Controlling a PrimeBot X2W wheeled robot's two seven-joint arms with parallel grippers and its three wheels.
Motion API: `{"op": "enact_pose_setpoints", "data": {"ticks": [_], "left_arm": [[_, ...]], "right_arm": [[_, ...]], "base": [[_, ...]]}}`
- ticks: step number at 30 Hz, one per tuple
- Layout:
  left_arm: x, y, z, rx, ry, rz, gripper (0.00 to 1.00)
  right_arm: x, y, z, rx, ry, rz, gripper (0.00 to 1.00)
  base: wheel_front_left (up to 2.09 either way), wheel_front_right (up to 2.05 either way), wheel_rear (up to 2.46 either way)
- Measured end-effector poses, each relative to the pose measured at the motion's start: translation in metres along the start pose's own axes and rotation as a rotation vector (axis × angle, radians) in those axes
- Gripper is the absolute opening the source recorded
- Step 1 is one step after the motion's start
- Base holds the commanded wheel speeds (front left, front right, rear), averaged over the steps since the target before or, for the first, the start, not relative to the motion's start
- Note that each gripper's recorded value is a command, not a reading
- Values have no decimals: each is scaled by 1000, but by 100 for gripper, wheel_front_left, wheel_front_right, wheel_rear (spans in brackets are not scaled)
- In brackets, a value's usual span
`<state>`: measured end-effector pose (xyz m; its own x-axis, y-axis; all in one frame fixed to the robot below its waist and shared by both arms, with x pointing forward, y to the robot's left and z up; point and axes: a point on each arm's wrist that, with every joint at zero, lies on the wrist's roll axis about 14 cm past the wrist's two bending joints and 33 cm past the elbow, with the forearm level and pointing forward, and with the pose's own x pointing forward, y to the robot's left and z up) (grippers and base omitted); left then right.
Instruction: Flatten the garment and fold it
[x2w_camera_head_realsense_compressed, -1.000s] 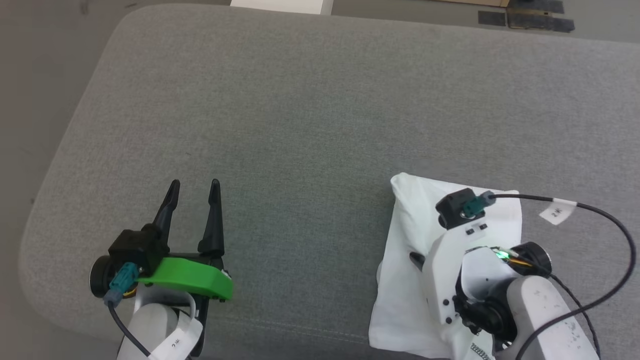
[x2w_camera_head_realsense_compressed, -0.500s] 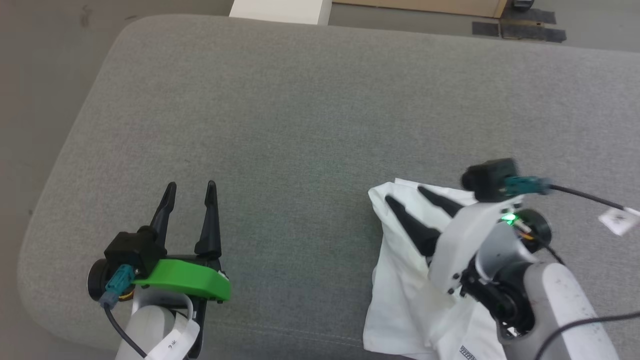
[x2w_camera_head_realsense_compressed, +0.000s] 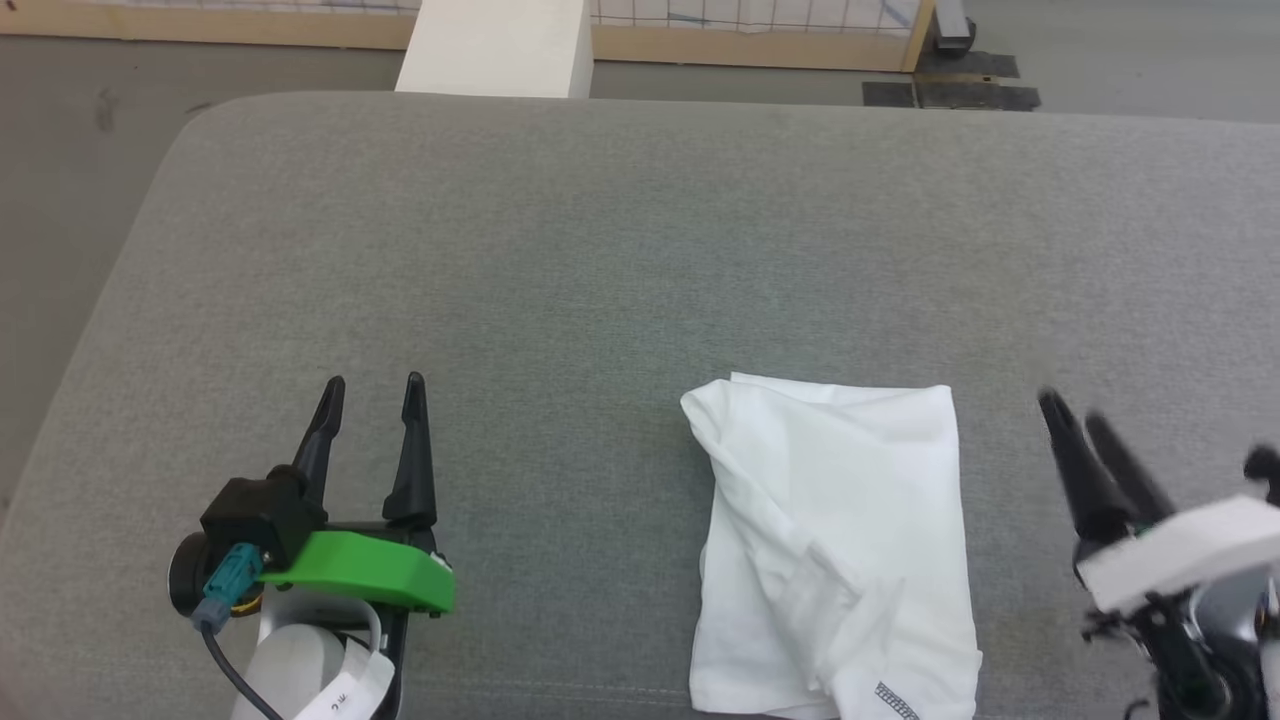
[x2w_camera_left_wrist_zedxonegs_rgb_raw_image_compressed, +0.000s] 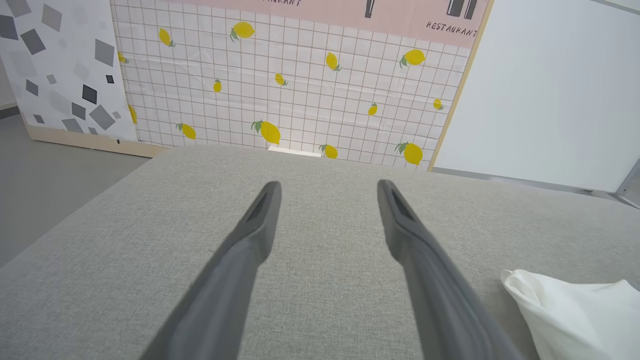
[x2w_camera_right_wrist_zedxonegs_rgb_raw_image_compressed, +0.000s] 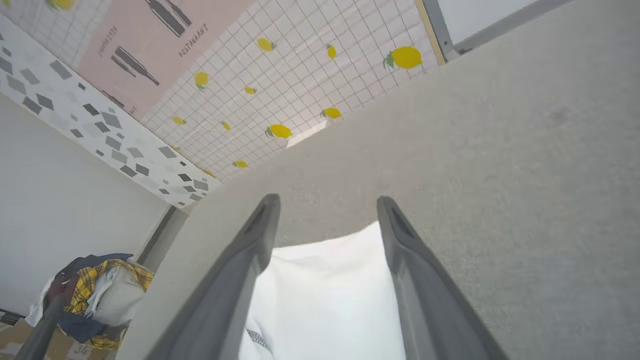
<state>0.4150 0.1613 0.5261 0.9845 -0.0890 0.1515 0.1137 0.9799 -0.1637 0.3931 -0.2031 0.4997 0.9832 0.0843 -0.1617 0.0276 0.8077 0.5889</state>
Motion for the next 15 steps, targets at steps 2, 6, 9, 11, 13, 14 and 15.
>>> {"op": "enact_pose_setpoints", "data": {"ticks": [2,6,9,11,13,14,15], "left_arm": [[1,-1,0,-1,-1,-3,100],[1,1,-2,-1,5,4,100],[0,4,-4,1,9,11,100],[-1,6,-4,2,10,17,100],[-1,8,-4,4,10,23,100],[-2,9,-4,4,11,26,100],[-2,10,-4,5,11,29,100]], "right_arm": [[-6,-22,-16,89,66,-55,100],[-14,-49,-54,220,225,-129,100],[-20,-57,-77,281,336,-157,100],[-20,-56,-90,322,402,-152,100],[-18,-47,-101,365,467,-122,100],[-17,-44,-104,376,488,-111,100],[-16,-39,-108,382,514,-99,100]], "base": [[0,0,0],[0,0,0],[0,0,0],[0,0,0],[0,0,0],[0,0,0],[0,0,0]]}}
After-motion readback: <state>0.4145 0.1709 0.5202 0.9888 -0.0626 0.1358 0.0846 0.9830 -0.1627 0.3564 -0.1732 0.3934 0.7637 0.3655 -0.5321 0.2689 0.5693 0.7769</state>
